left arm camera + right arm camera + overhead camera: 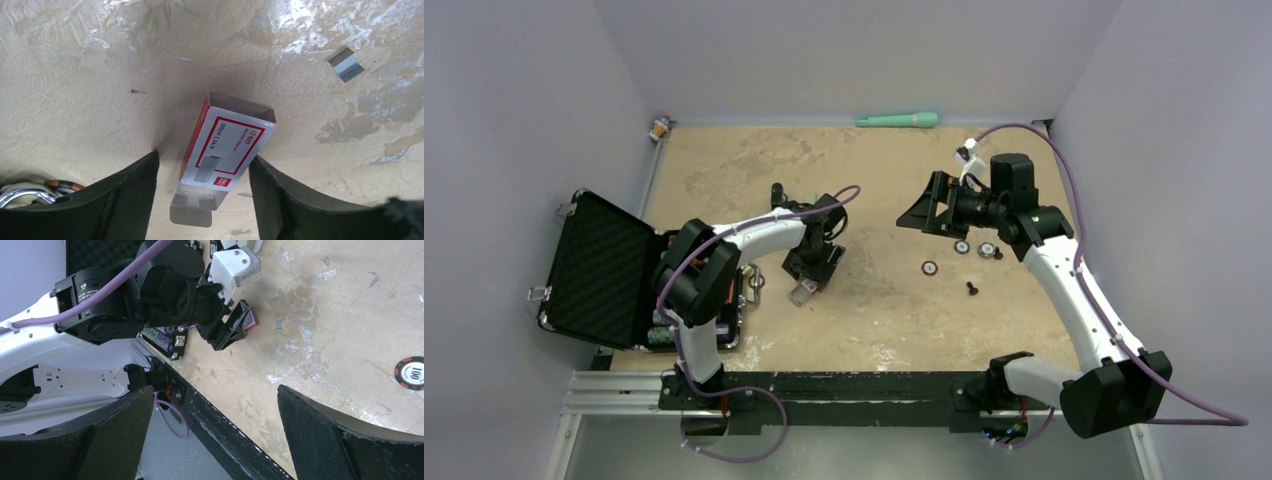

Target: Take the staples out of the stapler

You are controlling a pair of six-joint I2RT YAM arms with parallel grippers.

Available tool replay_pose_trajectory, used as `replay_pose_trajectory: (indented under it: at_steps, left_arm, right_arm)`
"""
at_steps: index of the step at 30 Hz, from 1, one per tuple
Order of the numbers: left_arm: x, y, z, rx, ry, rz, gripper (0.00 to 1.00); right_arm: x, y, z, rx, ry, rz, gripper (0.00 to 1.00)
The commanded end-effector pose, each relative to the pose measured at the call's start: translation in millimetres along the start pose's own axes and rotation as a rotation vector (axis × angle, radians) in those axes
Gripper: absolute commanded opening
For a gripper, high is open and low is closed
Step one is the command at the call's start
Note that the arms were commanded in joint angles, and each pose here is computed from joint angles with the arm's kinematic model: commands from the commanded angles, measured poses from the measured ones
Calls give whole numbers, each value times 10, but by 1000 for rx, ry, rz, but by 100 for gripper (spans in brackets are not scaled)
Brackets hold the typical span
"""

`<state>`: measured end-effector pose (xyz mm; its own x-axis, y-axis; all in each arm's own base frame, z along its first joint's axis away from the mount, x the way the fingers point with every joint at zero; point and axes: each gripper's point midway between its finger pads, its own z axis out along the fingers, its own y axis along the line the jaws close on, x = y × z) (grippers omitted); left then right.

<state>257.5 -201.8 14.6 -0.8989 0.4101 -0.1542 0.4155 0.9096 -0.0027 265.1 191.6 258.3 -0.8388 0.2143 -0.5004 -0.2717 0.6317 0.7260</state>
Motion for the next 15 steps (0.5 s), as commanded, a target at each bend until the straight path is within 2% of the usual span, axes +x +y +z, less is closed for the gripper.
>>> replay_pose_trajectory:
  at_steps: [1,3,7,15]
  left_arm:
    - [-107,-49,11,-3,-40,41,64]
    - [-100,-45,16,-5,-41,43,56]
    - [-118,-52,-28,-2,-51,52,46]
    - [-227,-69,-380,16,-122,76,42]
  right_arm:
    - [-8,82,-60,-32,-12,-27,98]
    - [-11,82,-59,-31,-12,-28,98]
    - [-9,67,-51,-27,-10,-25,98]
    - [-36,77,-44,-27,-17,-23,98]
